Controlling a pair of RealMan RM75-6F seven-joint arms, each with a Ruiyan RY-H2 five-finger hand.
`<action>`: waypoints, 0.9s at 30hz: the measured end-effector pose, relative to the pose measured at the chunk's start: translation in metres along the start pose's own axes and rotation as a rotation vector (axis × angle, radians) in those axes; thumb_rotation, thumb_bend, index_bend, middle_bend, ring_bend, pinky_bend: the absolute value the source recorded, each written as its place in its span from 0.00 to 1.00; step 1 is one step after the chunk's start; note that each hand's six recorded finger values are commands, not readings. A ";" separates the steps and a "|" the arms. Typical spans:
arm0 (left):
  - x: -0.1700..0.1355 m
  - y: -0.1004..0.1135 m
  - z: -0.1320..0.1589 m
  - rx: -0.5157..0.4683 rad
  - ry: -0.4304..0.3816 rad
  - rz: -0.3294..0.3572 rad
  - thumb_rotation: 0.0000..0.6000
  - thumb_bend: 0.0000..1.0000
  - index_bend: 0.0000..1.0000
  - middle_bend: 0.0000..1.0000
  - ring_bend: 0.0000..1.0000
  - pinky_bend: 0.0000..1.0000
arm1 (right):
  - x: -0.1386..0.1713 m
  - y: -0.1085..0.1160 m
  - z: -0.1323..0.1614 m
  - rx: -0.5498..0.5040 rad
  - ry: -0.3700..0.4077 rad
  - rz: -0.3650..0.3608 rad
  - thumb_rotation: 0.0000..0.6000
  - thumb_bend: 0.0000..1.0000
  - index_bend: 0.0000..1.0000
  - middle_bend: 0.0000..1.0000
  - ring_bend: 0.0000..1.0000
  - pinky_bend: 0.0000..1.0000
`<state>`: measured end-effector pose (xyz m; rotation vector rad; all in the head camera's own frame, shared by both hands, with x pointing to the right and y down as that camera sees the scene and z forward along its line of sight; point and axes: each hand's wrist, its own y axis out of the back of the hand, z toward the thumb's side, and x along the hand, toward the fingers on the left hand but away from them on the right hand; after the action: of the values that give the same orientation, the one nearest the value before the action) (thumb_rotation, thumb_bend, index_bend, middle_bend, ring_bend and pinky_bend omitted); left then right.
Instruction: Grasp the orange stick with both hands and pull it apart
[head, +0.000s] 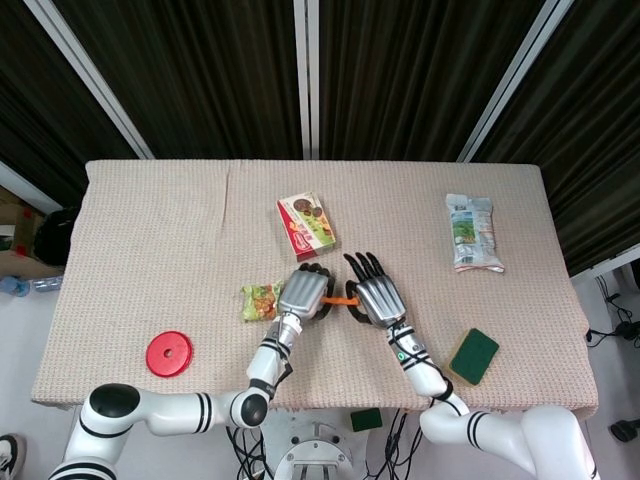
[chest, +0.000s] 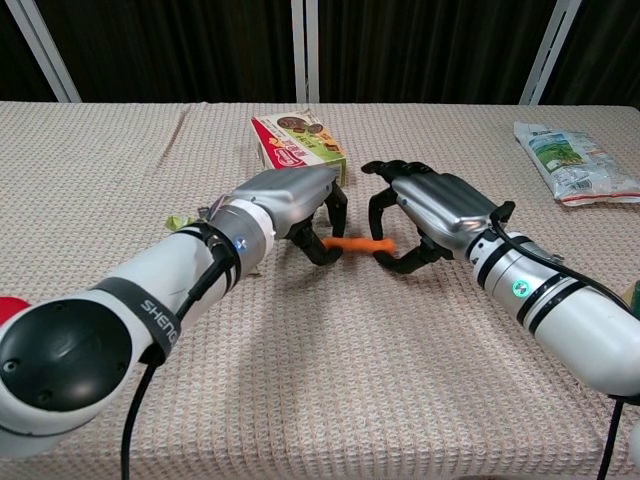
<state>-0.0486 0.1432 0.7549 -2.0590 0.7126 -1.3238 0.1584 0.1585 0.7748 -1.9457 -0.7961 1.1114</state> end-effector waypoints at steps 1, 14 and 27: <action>-0.001 0.001 0.000 -0.003 -0.001 0.001 0.97 0.35 0.56 0.34 0.21 0.22 | 0.000 0.001 0.001 -0.002 0.003 -0.006 1.00 0.34 0.60 0.02 0.00 0.00; -0.012 0.033 0.002 -0.024 -0.004 0.060 0.96 0.35 0.57 0.34 0.21 0.22 | 0.004 0.027 0.017 -0.030 0.049 -0.087 1.00 0.34 0.60 0.02 0.00 0.00; -0.020 0.067 -0.020 0.001 0.042 0.127 1.00 0.37 0.59 0.36 0.22 0.23 | 0.010 0.059 0.010 -0.048 0.036 -0.177 1.00 0.35 0.61 0.02 0.00 0.00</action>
<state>-0.0829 0.1075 0.7011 -1.9559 0.8462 -1.2985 0.1621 0.1382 0.7179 -1.8884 -0.9630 0.9574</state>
